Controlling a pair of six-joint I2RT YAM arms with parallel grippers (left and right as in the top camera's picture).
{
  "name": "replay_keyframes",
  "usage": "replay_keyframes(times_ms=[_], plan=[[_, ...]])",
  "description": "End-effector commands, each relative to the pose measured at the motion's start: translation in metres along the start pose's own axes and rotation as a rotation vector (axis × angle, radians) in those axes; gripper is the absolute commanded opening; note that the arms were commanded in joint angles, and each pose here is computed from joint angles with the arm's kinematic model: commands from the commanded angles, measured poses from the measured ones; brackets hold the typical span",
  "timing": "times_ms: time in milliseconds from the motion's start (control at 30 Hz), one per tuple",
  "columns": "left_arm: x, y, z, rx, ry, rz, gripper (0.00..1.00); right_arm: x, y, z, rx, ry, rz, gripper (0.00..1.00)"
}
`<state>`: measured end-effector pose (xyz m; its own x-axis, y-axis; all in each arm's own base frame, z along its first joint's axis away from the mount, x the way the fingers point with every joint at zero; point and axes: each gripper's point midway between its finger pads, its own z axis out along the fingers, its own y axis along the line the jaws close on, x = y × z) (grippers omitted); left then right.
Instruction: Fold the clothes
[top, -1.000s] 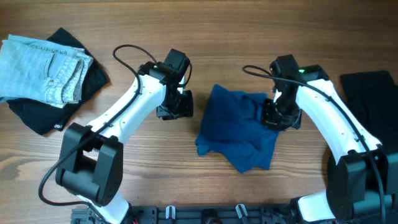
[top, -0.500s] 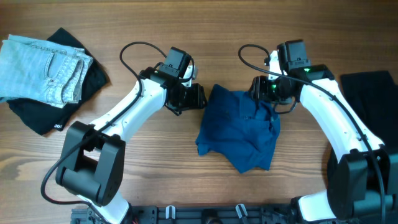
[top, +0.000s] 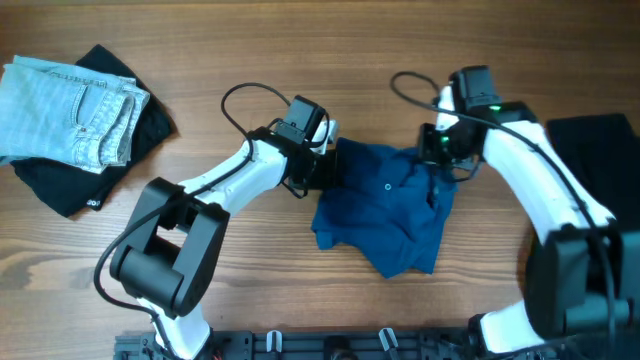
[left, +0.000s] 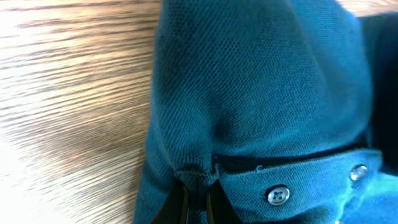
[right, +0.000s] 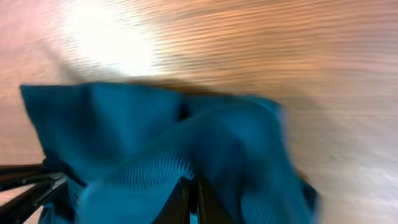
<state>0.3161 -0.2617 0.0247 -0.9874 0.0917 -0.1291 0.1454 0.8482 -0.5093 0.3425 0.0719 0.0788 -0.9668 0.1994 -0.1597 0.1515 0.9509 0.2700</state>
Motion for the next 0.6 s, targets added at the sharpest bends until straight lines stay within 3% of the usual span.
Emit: replay_keyframes(times_ms=[0, 67, 200, 233, 267, 300, 333, 367, 400, 467, 567], plan=[[-0.002, 0.044, -0.003, -0.120, -0.011, -0.119, 0.04, -0.022, -0.022, -0.049, 0.042, -0.146, 0.063, 0.04], [-0.006, 0.053, -0.008, -0.117, -0.017, -0.150, 0.04, -0.015, -0.014, -0.051, 0.006, -0.122, -0.078, 0.04], [-0.010, 0.072, -0.018, -0.128, -0.018, -0.210, 0.04, 0.004, -0.062, -0.042, 0.246, -0.083, 0.116, 0.06], [-0.010, 0.072, -0.019, -0.113, -0.016, -0.220, 0.04, 0.004, -0.067, -0.039, 0.268, -0.091, 0.143, 0.49], [-0.010, 0.069, -0.020, -0.089, -0.009, -0.223, 0.13, 0.004, -0.067, -0.039, 0.265, -0.095, 0.143, 0.66], [-0.009, 0.065, -0.020, -0.066, -0.002, -0.224, 0.24, 0.004, -0.065, -0.038, 0.251, -0.091, 0.143, 0.67], [-0.008, 0.060, -0.019, -0.039, 0.009, -0.224, 0.34, 0.005, -0.051, -0.036, 0.176, -0.075, 0.101, 0.57], [-0.006, 0.054, -0.019, -0.001, 0.025, -0.225, 0.43, 0.007, -0.028, -0.033, 0.042, -0.045, -0.023, 0.39], [-0.004, 0.046, -0.020, 0.038, 0.041, -0.225, 0.48, 0.022, 0.026, -0.039, -0.277, -0.004, -0.299, 0.37], [-0.003, 0.040, -0.024, 0.062, 0.044, -0.218, 0.50, 0.040, 0.051, -0.048, -0.437, 0.043, -0.369, 0.53], [-0.008, 0.030, -0.039, 0.082, 0.009, -0.189, 0.51, 0.061, 0.041, -0.037, -0.322, 0.138, -0.315, 0.67]])
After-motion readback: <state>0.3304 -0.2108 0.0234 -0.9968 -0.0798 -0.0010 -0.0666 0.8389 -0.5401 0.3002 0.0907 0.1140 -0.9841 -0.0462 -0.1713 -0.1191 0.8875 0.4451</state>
